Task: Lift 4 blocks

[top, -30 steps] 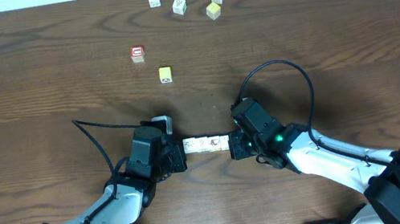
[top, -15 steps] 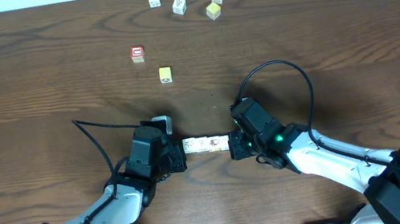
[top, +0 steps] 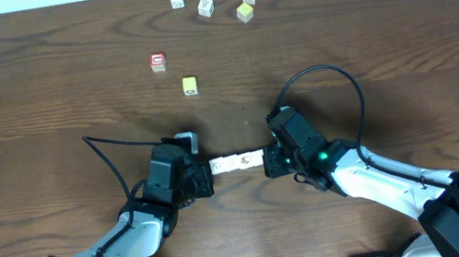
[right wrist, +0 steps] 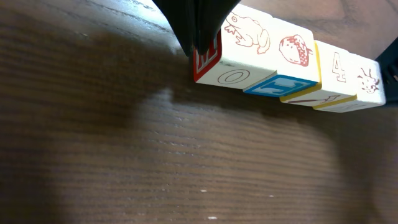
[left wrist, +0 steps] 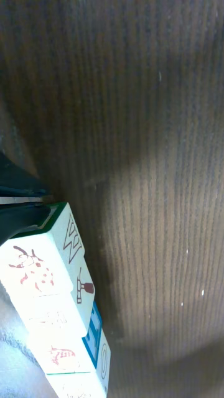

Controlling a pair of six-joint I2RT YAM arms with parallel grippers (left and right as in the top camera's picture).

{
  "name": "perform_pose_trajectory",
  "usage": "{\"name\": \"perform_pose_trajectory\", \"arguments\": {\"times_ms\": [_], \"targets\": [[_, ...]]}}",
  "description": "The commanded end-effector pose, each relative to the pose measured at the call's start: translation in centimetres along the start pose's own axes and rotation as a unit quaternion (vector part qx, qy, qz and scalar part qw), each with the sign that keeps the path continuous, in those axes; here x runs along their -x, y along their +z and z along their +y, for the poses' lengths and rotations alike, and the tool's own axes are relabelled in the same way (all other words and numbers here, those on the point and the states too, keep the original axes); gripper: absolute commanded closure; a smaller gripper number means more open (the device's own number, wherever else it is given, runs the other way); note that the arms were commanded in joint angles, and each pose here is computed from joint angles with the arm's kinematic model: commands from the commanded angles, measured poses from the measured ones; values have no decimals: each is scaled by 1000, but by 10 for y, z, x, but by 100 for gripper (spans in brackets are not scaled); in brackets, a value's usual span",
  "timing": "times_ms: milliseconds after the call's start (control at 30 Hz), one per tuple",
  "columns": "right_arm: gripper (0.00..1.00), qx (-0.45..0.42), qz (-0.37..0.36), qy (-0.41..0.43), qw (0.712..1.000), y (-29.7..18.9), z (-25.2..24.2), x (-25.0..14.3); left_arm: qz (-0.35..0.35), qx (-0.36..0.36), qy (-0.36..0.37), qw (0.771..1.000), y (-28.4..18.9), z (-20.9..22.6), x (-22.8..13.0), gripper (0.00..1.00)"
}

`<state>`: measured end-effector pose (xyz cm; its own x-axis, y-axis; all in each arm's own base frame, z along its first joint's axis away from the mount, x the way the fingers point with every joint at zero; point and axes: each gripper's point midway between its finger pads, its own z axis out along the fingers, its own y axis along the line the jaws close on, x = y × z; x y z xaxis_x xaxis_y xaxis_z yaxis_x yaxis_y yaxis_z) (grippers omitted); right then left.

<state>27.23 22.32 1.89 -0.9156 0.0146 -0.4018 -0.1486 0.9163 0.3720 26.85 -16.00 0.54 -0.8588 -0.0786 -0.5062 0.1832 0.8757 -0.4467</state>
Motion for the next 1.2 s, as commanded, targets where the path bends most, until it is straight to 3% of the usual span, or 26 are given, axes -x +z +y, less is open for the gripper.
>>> {"name": "perform_pose_trajectory", "arguments": {"times_ms": [0, 1167], "targets": [[99, 59, 22, -11, 998, -2, 25, -6, 15, -57, 18, 998, -1, -23, -5, 93], [99, 120, 24, -19, 992, -6, 48, -4, -1, -89, 24, 996, -9, -38, 5, 93]]}}
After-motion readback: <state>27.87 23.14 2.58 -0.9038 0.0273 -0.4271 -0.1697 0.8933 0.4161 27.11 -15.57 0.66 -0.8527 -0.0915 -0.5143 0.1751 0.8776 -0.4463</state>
